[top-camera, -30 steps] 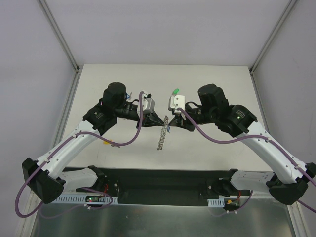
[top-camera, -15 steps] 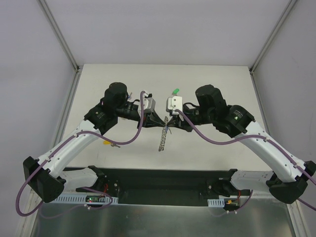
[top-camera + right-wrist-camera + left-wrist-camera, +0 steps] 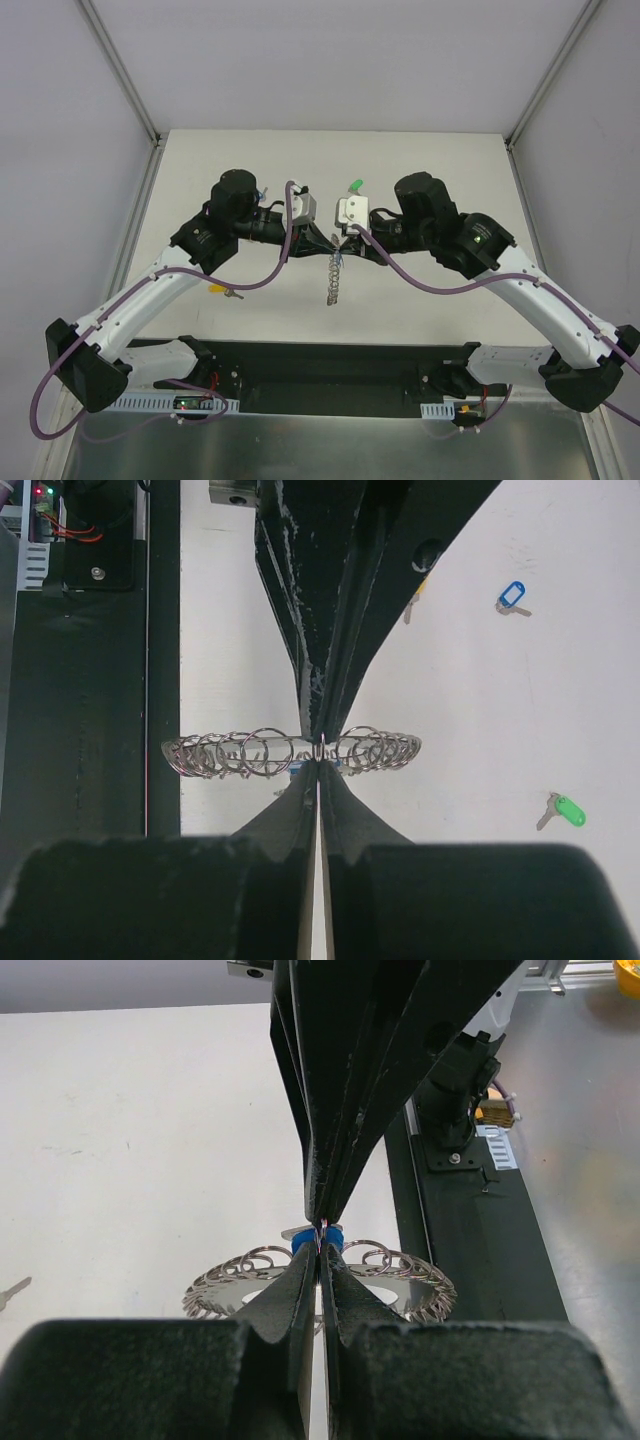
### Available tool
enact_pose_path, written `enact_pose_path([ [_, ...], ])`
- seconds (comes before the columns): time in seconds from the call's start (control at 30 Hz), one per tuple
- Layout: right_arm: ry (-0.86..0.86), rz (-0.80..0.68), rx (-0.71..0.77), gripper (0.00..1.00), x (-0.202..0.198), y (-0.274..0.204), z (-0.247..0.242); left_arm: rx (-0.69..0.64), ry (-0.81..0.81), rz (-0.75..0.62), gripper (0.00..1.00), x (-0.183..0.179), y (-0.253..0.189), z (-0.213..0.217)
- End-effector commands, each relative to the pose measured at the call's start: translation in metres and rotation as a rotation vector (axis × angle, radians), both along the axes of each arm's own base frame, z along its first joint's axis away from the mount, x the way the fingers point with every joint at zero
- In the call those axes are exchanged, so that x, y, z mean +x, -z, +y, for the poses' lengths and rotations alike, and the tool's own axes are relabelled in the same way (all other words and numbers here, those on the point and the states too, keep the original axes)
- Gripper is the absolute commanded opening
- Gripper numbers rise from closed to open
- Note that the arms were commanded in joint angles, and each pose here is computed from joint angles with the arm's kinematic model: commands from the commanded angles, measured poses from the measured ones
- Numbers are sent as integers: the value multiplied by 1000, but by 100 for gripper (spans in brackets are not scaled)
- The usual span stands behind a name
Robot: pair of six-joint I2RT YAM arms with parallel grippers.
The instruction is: Put the keys on the keyring
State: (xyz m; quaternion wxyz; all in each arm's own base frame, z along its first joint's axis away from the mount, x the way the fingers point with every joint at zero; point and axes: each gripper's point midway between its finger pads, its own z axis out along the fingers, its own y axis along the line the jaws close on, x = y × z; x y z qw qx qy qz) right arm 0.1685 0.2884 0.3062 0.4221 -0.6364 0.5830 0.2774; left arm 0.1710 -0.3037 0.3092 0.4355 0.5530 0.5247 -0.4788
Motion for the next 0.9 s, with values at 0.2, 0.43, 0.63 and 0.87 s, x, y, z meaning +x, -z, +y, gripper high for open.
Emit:
enact_pose_path([
  [0.2,-9,-25,3,6,-1,-6,1,-61,-15,-66,0,-5,-19,3],
  [0.43,-10,-22,4,8,-1,-6,1,-65,-25,-74,0,-5,-20,5],
  [0.63,-29,-8,5,3,-4,-4,3,-88,-61,-82,0,0,-27,4],
  [0.87,-39,-3,-1,1,-6,-3,4,-97,-78,-49,0,4,-29,1],
])
